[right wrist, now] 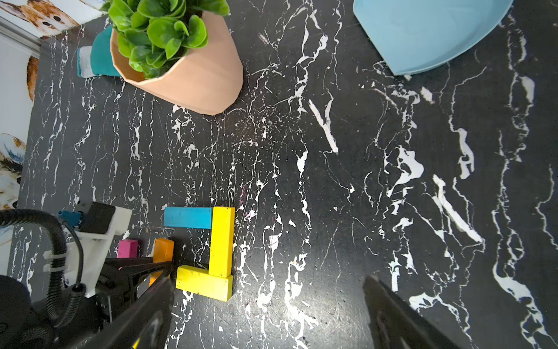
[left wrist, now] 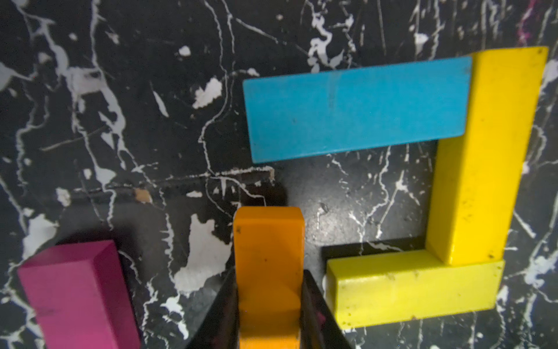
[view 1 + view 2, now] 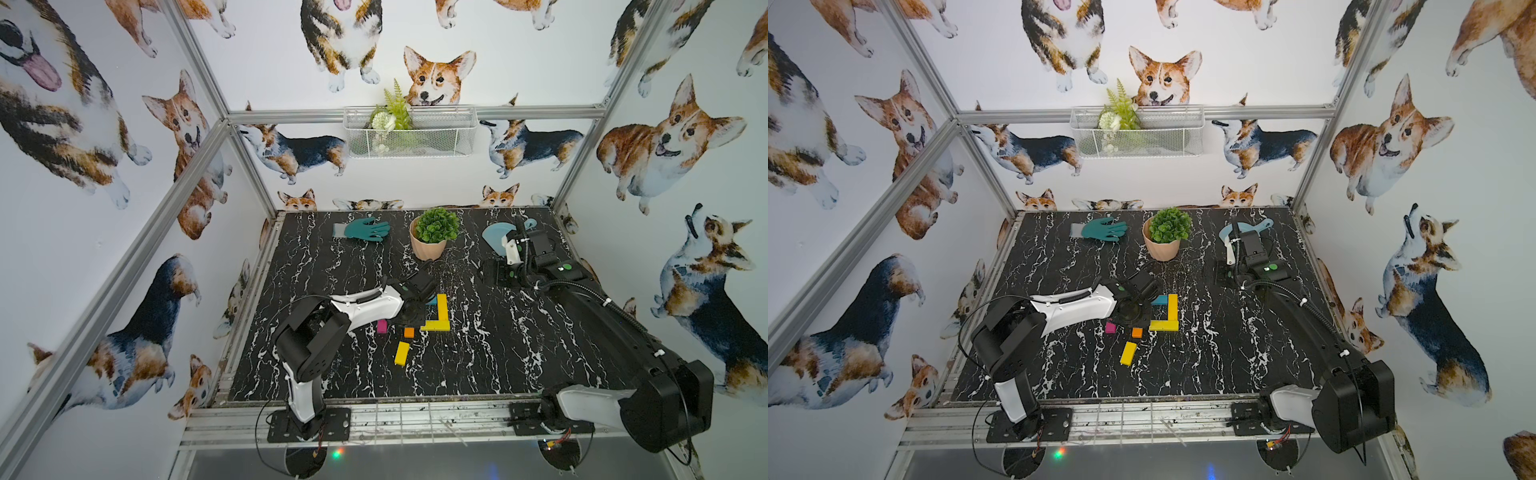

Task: Assemble the letter p with building blocks
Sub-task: Assemble the building block at the center of the board.

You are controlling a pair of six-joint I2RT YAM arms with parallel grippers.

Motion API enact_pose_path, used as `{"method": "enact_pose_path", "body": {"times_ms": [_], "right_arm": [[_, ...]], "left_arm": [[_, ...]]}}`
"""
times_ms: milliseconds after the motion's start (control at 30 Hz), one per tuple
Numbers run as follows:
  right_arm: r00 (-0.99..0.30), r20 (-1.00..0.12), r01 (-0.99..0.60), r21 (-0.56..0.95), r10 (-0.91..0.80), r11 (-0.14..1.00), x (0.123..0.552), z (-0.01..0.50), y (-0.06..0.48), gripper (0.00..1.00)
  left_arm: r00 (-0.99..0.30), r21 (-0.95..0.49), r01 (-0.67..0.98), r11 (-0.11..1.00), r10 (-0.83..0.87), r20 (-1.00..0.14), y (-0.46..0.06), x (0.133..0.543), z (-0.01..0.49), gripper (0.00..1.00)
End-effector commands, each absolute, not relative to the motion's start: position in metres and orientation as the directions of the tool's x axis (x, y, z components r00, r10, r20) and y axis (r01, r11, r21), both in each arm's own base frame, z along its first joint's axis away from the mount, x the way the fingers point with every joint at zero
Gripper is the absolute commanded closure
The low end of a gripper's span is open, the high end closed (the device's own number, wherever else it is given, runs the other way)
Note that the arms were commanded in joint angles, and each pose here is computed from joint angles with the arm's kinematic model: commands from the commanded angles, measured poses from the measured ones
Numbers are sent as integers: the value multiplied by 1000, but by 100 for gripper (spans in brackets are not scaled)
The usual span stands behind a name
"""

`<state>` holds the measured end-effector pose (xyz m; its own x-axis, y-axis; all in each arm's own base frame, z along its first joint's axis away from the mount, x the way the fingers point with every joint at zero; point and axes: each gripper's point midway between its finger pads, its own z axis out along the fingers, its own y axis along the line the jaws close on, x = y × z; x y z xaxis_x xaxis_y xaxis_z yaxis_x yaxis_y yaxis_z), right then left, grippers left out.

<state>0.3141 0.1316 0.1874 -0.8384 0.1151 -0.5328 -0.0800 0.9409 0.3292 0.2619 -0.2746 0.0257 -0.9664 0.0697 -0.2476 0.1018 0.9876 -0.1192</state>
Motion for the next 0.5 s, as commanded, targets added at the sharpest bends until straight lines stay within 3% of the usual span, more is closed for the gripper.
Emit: {"method": "enact_pose_path", "body": {"times_ms": [0, 467], "right_arm": [[-844, -527, -95, 329, 99, 940, 311, 188, 133, 0], [-843, -529, -108, 347, 100, 931, 312, 192, 137, 0]], "left_arm": [[-963, -129, 61, 990, 25, -269, -277, 266, 27, 75], [-957, -127, 38, 991, 0, -292, -283, 266, 24, 75]]}}
